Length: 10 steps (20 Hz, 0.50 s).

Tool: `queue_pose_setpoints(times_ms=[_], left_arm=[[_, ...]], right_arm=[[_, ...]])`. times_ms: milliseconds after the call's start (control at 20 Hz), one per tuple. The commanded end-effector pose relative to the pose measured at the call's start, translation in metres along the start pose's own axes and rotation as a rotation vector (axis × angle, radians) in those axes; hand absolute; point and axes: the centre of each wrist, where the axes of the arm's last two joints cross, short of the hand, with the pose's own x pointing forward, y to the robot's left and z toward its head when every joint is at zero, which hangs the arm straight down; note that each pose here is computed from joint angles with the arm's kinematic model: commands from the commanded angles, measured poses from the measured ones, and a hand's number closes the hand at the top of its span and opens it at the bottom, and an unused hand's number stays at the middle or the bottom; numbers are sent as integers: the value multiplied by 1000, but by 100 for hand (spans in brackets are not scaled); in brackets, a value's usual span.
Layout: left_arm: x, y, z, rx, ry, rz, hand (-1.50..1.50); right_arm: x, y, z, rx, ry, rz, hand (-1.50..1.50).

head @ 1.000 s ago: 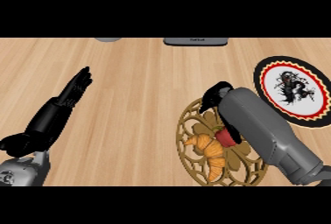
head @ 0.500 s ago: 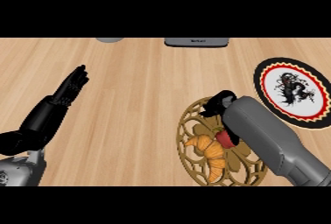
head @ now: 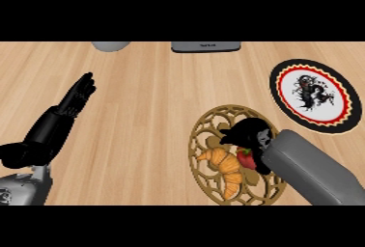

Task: Pick the bell pepper from the placemat and place it in the plate

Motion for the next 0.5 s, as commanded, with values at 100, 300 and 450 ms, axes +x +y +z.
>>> queue_pose_setpoints(times_ms=[100, 300, 450], left_arm=[[-12, 11, 15, 78, 47, 3, 0], [-17, 17, 27, 107, 75, -3, 0], [-15, 20, 26, 119, 67, -11, 0]], right_arm=[[16, 44, 27, -385, -147, 94, 150], [2, 79, 54, -586, -173, 115, 150], [-11, 103, 76, -740, -202, 134, 150]])
